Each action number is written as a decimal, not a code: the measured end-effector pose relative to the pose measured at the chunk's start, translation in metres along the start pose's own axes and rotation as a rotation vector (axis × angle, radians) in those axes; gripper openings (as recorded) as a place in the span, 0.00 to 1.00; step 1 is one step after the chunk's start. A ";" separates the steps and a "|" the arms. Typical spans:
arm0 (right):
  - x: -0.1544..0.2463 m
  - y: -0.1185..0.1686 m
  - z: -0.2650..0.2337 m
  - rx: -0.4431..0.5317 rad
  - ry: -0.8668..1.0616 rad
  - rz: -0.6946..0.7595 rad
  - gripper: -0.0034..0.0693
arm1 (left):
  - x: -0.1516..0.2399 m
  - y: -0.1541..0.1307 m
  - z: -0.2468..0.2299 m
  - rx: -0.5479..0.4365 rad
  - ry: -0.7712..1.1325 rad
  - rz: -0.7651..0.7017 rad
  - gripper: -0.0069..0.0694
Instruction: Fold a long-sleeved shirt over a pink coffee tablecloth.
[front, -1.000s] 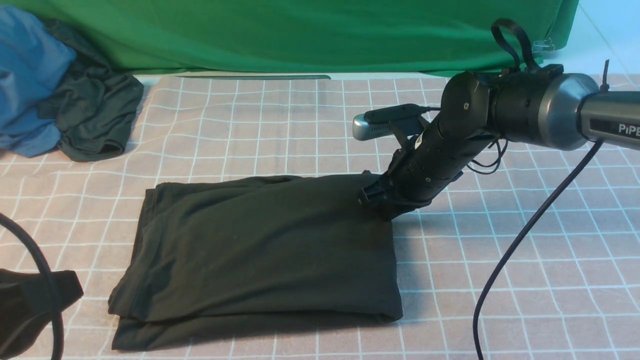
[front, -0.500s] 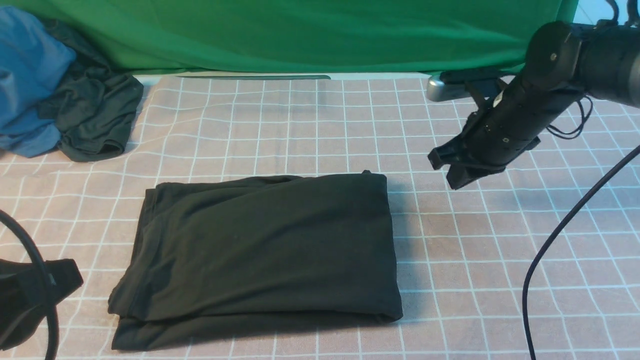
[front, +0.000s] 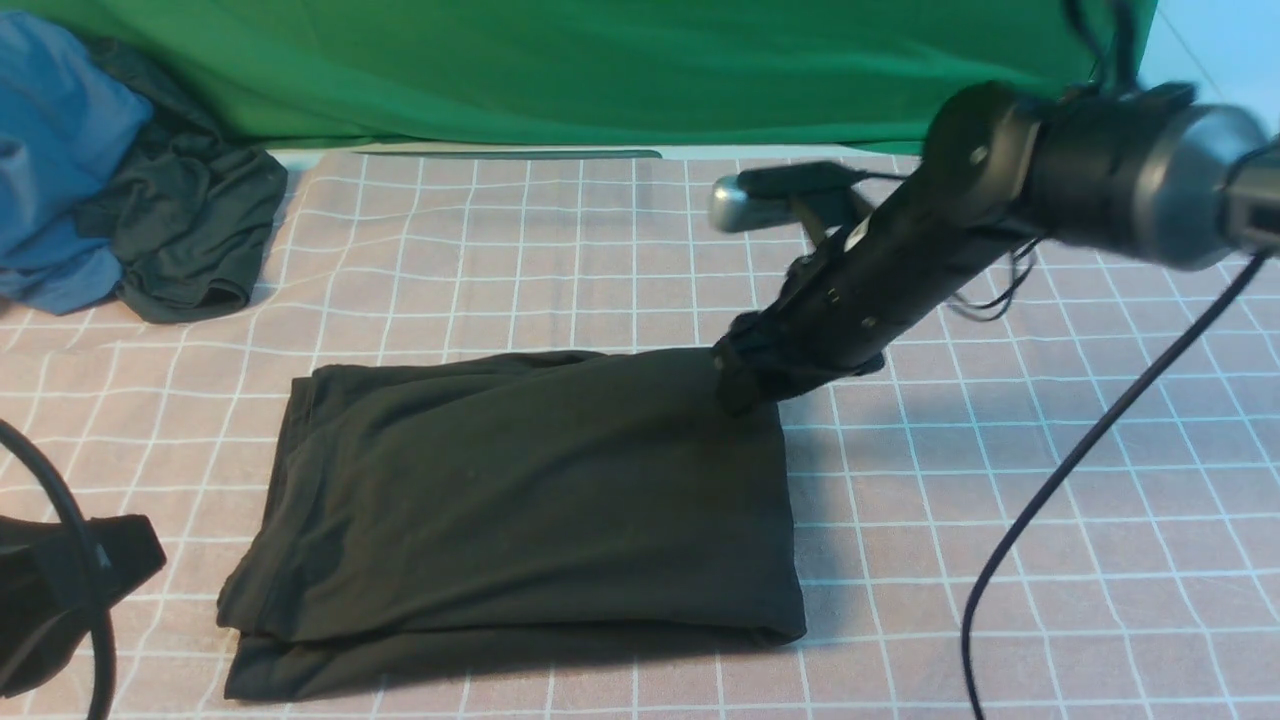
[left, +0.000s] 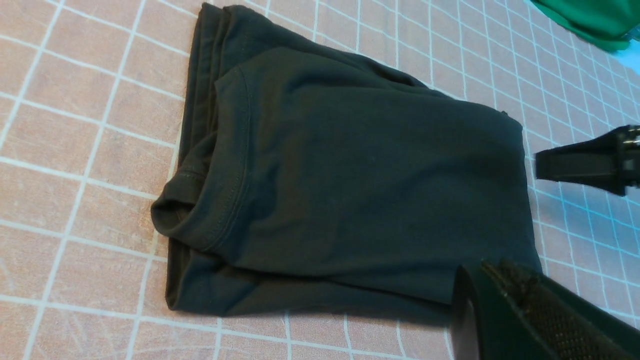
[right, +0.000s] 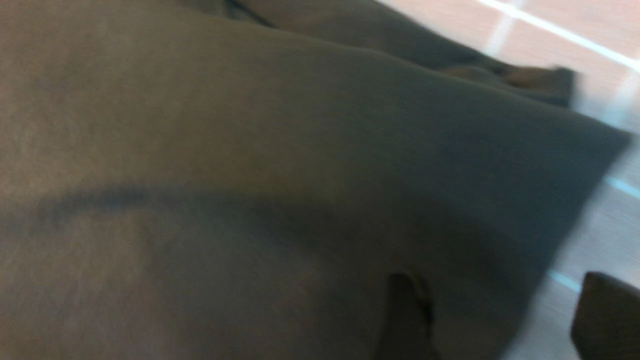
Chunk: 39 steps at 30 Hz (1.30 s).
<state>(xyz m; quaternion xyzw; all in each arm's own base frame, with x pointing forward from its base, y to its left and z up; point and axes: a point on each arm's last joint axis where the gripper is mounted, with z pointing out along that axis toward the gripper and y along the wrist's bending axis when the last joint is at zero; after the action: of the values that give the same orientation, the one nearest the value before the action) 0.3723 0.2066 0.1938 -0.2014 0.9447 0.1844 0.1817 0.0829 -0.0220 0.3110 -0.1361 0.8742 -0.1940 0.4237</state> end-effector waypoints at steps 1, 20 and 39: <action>0.001 0.001 0.008 0.002 0.005 0.004 0.78 | 0.000 0.000 0.000 0.000 0.000 0.000 0.13; 0.009 -0.007 0.029 0.060 0.054 0.059 0.83 | 0.000 0.000 0.000 -0.002 0.003 0.001 0.13; 0.006 -0.025 0.020 0.064 0.058 -0.042 0.24 | 0.001 0.001 0.000 -0.006 0.008 0.006 0.13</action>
<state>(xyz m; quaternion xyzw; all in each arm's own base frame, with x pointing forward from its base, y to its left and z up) 0.3835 0.1919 0.1672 -0.2204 0.9506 0.1442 0.1644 0.0825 -0.0217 0.3102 -0.1339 0.8769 -0.1903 0.4206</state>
